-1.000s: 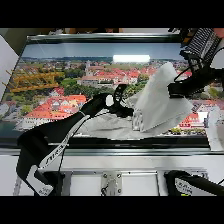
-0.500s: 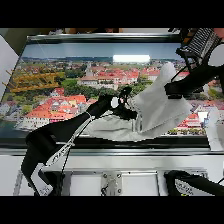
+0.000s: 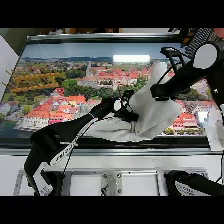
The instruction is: Fold the clothes and pants, and hang the long-sleeved shirts on hangers.
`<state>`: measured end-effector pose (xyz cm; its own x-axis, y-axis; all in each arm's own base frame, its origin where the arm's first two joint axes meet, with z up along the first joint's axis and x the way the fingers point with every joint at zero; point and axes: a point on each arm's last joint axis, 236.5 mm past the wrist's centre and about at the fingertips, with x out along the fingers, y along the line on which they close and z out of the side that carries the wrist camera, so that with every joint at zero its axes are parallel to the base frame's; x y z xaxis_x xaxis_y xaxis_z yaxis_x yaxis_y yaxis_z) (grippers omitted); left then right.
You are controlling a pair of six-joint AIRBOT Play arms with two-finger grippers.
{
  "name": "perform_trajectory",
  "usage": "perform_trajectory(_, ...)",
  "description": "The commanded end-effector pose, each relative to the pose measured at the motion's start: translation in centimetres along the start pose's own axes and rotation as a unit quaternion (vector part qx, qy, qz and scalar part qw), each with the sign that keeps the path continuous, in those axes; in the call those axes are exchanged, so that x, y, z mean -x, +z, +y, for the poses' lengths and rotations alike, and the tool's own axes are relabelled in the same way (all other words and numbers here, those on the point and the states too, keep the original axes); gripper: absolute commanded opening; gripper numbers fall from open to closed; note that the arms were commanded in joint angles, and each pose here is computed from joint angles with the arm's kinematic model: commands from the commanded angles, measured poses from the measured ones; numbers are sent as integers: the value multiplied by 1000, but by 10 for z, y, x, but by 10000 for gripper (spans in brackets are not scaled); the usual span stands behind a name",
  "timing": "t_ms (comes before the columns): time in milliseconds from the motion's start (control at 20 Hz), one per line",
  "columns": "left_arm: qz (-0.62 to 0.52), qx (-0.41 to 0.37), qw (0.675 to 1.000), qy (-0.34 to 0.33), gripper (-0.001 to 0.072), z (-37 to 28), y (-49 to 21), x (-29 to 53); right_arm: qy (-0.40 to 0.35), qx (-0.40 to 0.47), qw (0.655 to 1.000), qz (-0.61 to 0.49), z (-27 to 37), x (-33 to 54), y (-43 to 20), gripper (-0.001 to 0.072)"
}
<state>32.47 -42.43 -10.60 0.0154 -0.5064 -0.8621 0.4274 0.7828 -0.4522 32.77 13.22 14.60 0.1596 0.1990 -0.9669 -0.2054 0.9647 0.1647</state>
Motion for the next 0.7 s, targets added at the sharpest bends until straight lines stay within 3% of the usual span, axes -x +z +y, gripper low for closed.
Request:
perform_trajectory(0, 12, 9, 1000, 5, 22, 11, -2, 4, 6, -5, 1000, 0, 18, -2, -2, 25)
perform_trajectory(200, -25, 1, 1000, 12, 22, 42, 29, 60, 16, -12, 1000, -3, 41, -9, 0, 25)
perform_trajectory(350, -84, 6, 994, 65, 22, 94, 60, 125, 31, -9, 999, -3, 68, -19, 1, 25)
perform_trajectory(650, -161, 92, 974, 126, 22, 199, 72, 250, 114, -39, 992, -26, 157, -46, 15, 25)
